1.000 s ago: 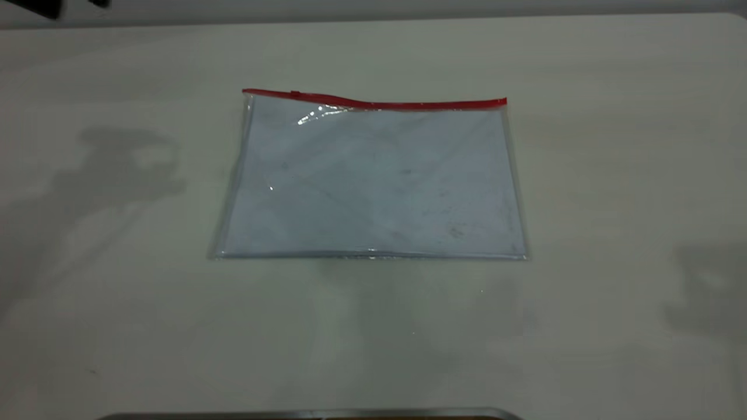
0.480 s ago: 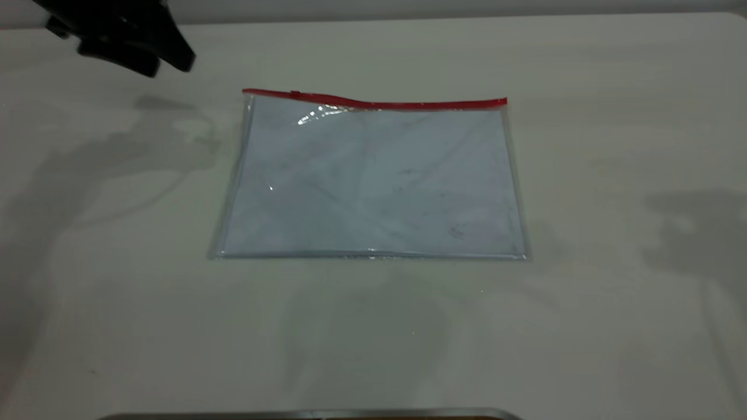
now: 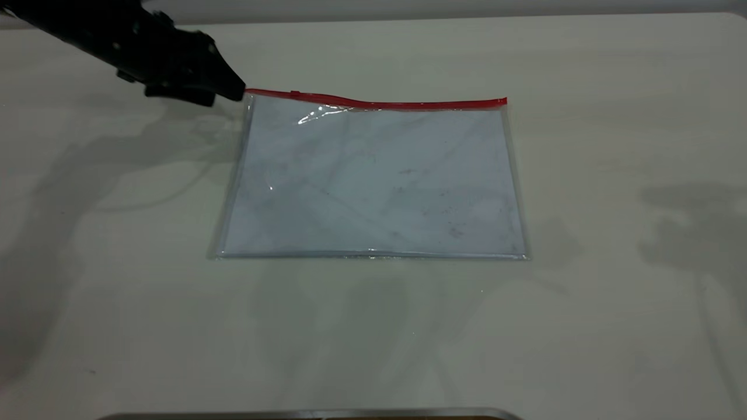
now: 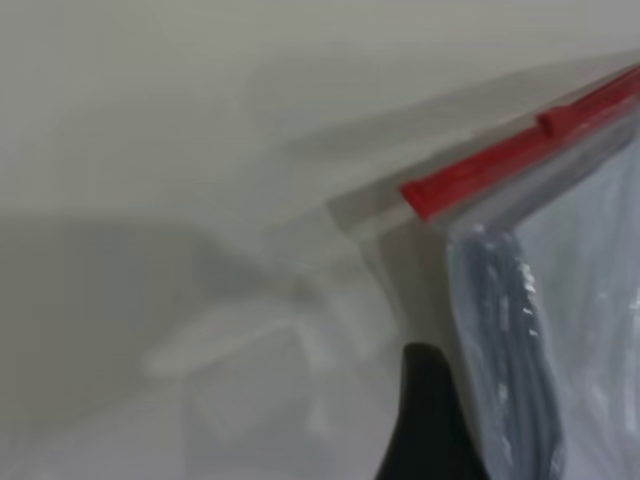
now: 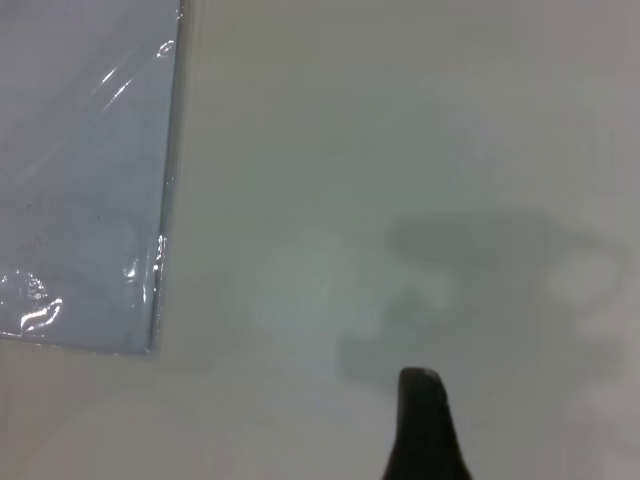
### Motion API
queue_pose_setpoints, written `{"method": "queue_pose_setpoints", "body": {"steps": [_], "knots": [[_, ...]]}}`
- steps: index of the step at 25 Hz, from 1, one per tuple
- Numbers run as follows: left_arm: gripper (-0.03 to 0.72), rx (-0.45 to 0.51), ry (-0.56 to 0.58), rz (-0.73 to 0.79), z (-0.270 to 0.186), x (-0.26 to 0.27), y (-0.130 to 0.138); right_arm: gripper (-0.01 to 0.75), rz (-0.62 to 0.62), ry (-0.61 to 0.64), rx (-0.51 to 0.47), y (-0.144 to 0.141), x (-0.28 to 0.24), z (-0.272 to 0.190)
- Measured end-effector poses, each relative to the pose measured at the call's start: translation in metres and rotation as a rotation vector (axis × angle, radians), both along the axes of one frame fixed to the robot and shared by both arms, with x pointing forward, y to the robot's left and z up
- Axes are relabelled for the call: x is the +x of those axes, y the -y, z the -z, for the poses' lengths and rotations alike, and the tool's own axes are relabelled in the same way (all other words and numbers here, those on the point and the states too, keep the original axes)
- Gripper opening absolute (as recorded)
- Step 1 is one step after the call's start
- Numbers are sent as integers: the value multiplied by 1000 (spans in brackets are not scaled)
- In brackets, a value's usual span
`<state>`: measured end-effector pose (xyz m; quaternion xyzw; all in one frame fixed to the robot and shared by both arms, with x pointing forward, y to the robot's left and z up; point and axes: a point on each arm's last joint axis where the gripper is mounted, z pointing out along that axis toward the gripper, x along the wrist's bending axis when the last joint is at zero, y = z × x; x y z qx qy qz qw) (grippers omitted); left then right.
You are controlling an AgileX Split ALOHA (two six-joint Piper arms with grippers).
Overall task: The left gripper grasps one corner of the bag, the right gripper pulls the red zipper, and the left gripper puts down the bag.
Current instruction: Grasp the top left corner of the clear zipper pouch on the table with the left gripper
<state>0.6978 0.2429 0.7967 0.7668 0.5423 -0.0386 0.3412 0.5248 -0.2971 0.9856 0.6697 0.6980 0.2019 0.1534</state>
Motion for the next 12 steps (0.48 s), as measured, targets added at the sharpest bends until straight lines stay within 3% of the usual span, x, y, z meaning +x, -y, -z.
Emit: {"method": "queue_pose_setpoints", "body": {"steps": [12], "knots": [[568,-41,-24,23,34,6,32,578,1,5,0,0,0,0]]}}
